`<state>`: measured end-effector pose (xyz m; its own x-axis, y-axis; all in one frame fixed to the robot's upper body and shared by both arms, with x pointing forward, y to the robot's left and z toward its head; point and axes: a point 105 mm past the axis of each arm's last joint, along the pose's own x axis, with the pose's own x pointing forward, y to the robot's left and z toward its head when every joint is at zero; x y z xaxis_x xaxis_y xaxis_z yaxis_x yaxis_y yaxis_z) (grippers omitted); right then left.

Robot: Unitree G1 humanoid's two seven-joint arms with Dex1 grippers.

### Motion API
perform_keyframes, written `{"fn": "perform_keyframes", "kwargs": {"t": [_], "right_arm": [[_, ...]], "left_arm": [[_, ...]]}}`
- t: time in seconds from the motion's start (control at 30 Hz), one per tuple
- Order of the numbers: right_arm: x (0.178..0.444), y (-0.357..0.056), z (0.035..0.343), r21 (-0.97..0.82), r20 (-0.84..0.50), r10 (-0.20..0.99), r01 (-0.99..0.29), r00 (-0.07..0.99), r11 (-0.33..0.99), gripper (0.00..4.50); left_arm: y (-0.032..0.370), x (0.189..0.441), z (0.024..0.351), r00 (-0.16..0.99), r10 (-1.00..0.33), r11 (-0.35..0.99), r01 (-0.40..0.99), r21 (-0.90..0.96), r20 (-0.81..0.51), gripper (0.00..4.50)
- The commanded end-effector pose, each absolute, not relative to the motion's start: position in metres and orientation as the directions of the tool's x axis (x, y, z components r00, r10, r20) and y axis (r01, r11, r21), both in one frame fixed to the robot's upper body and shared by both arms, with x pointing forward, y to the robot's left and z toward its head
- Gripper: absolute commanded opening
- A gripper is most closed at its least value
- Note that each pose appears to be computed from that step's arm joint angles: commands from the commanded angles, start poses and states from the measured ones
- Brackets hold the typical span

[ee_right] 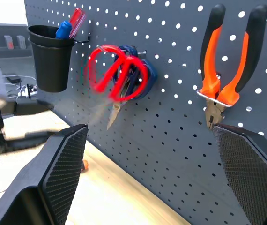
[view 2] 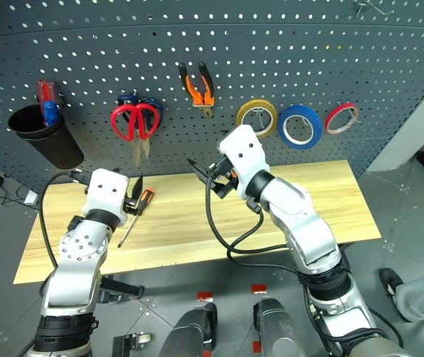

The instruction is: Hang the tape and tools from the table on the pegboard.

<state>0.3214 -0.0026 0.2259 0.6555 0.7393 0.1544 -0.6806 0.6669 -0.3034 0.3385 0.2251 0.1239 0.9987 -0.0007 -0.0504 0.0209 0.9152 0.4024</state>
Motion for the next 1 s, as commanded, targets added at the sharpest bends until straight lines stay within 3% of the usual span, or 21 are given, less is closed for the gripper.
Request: {"fn": "perform_keyframes", "kwargs": {"t": [0.03,0.2,0.33,0.47,0.7,1.0], "right_arm": [[0.313,0.004,0.218,-0.296,0.096,0.757,-0.708,0.646,0.641,4.50],[0.300,0.014,0.191,-0.228,-0.052,0.784,-0.772,0.619,0.594,4.50],[0.287,0.027,0.186,-0.191,-0.096,0.806,-0.805,0.585,0.561,4.50],[0.284,0.037,0.189,-0.171,-0.117,0.809,-0.814,0.577,0.556,4.50],[0.280,0.052,0.202,-0.137,-0.125,0.815,-0.823,0.566,0.551,4.50],[0.276,0.052,0.198,-0.126,-0.174,0.814,-0.833,0.554,0.539,4.50]], "left_arm": [[0.249,0.335,0.105,0.984,0.070,0.965,-0.026,0.259,-0.162,3.44],[0.282,0.336,0.094,0.961,0.120,0.985,-0.083,0.153,-0.250,3.44],[0.296,0.344,0.087,0.941,0.054,0.997,-0.033,0.070,-0.335,3.44],[0.299,0.358,0.083,0.918,-0.003,0.998,0.025,0.050,-0.396,4.47],[0.310,0.384,0.072,0.866,-0.035,0.996,0.070,0.051,-0.498,4.47],[0.322,0.394,0.062,0.832,-0.015,0.997,0.051,0.050,-0.555,4.47]]}}
